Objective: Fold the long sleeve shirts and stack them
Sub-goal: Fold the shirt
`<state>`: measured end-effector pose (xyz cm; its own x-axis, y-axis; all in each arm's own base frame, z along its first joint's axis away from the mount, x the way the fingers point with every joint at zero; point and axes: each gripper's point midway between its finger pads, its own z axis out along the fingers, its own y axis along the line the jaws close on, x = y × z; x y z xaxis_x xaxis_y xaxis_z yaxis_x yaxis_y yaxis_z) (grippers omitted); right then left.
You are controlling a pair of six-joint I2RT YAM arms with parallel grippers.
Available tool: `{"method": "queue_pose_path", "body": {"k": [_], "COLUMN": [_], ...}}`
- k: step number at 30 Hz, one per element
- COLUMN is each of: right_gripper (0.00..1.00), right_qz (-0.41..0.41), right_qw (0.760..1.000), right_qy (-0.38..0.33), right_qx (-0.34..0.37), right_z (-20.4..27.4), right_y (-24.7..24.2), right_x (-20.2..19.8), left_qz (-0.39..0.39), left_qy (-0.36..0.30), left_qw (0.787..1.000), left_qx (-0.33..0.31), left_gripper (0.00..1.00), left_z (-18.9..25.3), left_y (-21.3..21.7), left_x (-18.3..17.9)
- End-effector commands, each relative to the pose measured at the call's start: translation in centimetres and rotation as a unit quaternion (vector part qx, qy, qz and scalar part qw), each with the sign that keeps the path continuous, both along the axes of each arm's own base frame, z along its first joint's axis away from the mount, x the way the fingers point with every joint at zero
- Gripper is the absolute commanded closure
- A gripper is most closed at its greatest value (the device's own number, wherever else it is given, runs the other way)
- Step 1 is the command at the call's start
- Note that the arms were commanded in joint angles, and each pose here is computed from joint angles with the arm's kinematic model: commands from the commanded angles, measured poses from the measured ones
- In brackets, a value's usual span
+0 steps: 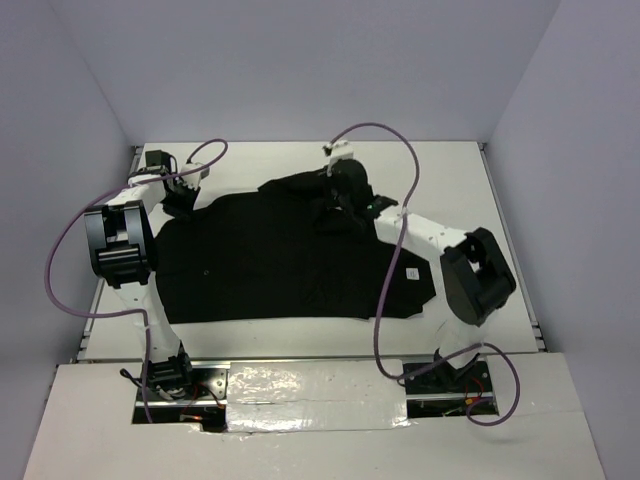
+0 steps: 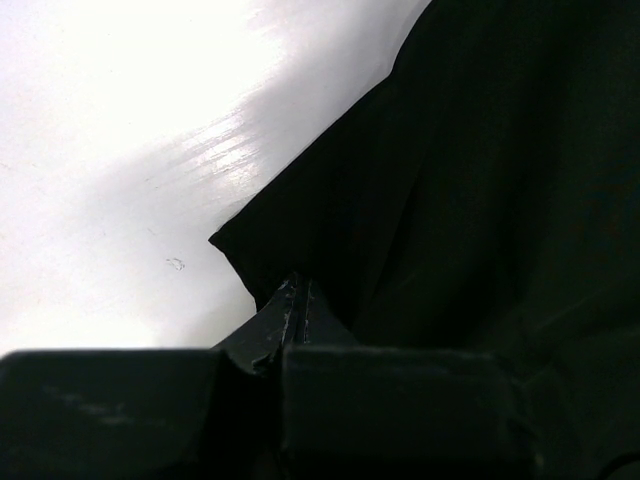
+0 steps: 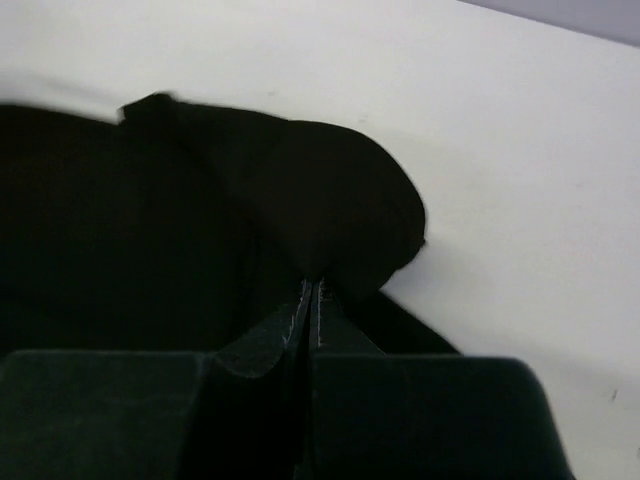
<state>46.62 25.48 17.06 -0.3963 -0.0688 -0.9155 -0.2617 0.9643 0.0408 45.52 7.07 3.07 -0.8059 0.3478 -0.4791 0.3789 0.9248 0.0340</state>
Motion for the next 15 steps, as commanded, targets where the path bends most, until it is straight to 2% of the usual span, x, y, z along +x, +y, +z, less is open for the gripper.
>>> {"method": "queue_pose_path", "body": {"k": [1, 3, 5, 6, 7, 9, 10, 13, 15], "right_gripper": [1.0, 1.0, 0.83, 0.71, 0.4, 0.14, 0.04, 0.02, 0.05], "right_qz": [0.103, 0.144, 0.187, 0.212, 0.223, 0.236, 0.24, 0.236, 0.21], "right_qw": [0.989, 0.984, 0.976, 0.969, 0.966, 0.964, 0.965, 0.967, 0.974], "right_qy": [-0.107, -0.075, -0.038, -0.014, -0.004, -0.007, -0.026, -0.081, -0.07], "right_qx": [-0.025, -0.07, -0.104, -0.124, -0.132, -0.12, -0.104, -0.06, -0.037], "right_z": [4.2, 0.4, -3.1, -4.7, -5.6, -5.0, -3.2, 2.3, 3.6], "right_y": [5.0, 5.9, 7.2, 7.2, 7.4, 7.8, 8.0, 9.6, 10.0], "right_x": [-4.0, -6.8, -9.4, -10.5, -11.1, -11.5, -11.5, -10.2, -9.0], "left_qz": [-0.006, -0.006, -0.006, -0.007, -0.007, -0.007, -0.007, -0.008, -0.01], "left_qy": [-0.019, -0.018, -0.019, -0.018, -0.018, -0.016, -0.015, -0.013, -0.012], "left_qw": [1.0, 1.0, 1.0, 1.0, 1.0, 1.0, 1.0, 1.0, 1.0], "left_qx": [-0.003, -0.006, -0.006, -0.007, -0.007, -0.007, -0.008, -0.008, -0.009], "left_gripper": [1.0, 1.0, 1.0, 1.0, 1.0, 1.0, 1.0, 1.0, 1.0], "left_z": [1.9, 1.8, 1.9, 1.8, 1.8, 1.7, 1.7, 1.5, 1.5], "left_y": [-0.3, -0.4, -0.3, -0.4, -0.4, -0.4, -0.4, -0.5, -0.5], "left_x": [0.0, 0.0, 0.0, 0.0, 0.0, 0.0, 0.0, -0.1, -0.3]}}
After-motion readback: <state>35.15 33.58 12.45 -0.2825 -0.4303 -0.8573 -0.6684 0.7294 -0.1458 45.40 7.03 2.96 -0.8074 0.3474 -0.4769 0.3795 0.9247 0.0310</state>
